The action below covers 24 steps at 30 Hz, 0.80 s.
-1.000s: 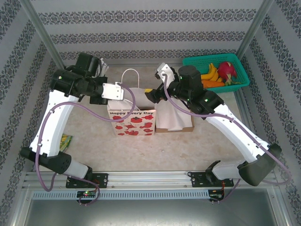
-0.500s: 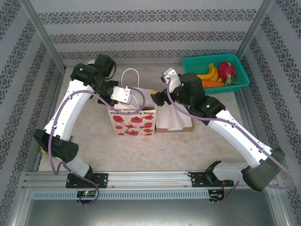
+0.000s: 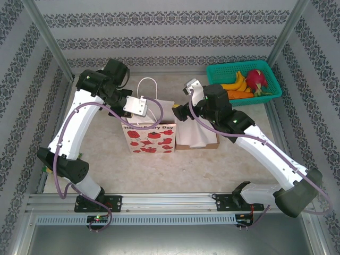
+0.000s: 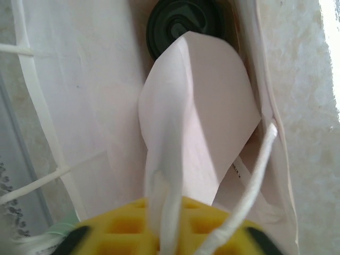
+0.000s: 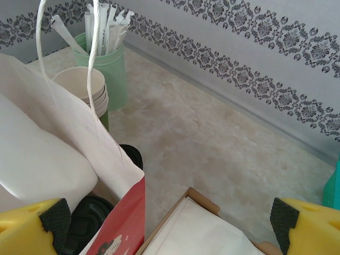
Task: Pack the takeout coffee
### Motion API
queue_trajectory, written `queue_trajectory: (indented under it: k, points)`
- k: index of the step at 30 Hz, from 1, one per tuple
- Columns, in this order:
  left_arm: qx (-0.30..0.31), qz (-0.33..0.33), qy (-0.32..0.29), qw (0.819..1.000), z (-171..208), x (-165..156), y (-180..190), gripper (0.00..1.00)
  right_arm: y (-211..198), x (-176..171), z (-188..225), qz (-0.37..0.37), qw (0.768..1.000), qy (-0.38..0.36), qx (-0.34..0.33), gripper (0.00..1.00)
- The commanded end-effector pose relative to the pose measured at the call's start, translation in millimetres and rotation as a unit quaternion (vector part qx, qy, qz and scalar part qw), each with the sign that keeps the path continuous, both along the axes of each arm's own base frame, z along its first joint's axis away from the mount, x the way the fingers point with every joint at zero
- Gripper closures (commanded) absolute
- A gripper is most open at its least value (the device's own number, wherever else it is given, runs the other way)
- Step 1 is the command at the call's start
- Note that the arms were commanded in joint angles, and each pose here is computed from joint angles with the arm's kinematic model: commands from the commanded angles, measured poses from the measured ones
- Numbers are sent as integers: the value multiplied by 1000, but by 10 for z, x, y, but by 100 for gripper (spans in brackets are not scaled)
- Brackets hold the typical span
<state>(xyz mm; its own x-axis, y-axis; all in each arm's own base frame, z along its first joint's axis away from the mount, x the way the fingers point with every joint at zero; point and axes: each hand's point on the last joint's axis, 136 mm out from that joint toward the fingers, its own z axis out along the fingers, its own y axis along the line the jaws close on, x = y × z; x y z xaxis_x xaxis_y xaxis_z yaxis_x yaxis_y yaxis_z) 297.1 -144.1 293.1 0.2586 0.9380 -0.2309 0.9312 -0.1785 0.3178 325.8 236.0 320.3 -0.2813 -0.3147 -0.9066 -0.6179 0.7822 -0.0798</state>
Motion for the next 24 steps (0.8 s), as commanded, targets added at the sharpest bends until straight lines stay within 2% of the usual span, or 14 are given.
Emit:
queue_trajectory:
  k: [1,8,12,18,22,24]
  points:
    - [-19,-6,0,1000,168,-194,72,100,-76,-4,40,-15,1000,-3,8,2]
    - [39,43,-64,996,257,96,384,100,-51,5,65,-14,1000,-1,12,2]
    - [44,-1,-45,998,215,-41,361,100,-61,19,28,-19,1000,2,9,2]
    - [68,-46,-6,997,-106,-52,204,100,-47,49,-59,-22,1000,14,-1,2]
    - [69,-47,7,996,-263,48,120,100,-63,39,-104,-23,999,20,-7,2]
    - [64,-46,3,997,-262,98,90,91,-82,25,-132,-24,999,24,-13,2]
